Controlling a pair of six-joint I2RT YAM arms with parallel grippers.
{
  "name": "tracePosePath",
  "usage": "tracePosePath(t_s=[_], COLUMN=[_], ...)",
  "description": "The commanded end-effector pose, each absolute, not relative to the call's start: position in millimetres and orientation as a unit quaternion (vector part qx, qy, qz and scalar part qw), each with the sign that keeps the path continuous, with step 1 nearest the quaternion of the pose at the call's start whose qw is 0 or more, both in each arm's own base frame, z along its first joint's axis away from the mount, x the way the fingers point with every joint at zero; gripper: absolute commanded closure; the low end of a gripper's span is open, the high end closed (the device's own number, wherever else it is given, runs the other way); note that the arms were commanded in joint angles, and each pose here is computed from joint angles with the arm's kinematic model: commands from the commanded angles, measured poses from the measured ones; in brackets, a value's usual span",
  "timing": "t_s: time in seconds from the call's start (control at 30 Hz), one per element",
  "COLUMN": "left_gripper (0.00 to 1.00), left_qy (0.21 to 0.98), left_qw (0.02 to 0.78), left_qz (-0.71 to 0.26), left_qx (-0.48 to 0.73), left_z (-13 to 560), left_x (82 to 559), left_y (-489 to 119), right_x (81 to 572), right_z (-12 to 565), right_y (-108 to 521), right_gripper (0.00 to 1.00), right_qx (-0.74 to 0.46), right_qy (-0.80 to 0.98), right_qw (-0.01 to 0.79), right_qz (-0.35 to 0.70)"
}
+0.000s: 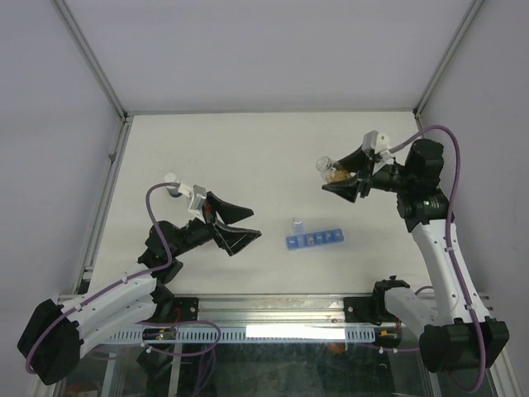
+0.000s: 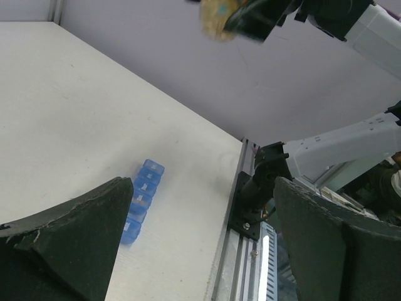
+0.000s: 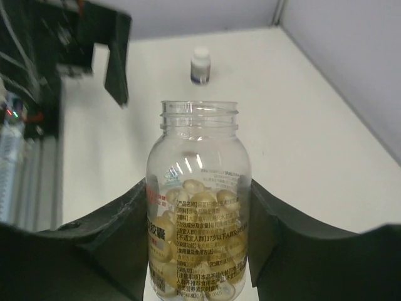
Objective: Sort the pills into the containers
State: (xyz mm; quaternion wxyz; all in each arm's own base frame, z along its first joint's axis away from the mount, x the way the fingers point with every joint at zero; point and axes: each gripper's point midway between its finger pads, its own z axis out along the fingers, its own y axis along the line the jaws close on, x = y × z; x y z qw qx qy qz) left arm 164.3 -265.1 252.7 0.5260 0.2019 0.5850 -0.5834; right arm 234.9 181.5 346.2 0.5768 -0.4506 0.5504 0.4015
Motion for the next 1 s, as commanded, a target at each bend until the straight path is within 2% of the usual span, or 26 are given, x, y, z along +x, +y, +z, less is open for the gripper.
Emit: tracePosePath(t_s=[0.0, 0.2, 0.33, 0.97], left_gripper=[0.01, 0.01, 0.01, 0.01], left_qy=[0.556, 0.584, 0.594, 0.598], left_qw=[0.571, 0.567, 0.565, 0.576], left_qz=[-0.572, -0.555, -0.552, -0.541], left_qx=[0.195, 0.170, 0.153, 0.137], left_z=[263.2, 237.0, 228.4, 217.9], left_x=[166.6, 173.9, 177.6, 176.4], left_y=[-254.2, -249.2, -246.5, -236.2], right_x=[210.5, 193.2, 193.9, 204.7], right_z=[235.9, 159.7, 131.3, 79.2], right_y=[164.9, 156.1, 156.6, 168.6], right_gripper=[1.00, 1.00, 1.00, 1.00], right_qx=[-0.549, -0.605, -0.636, -0.679], right_qy=[0.589, 0.603, 0.602, 0.628], right_qw=[0.486, 0.415, 0.387, 0.303], right_qz=[0.339, 0.313, 0.287, 0.230])
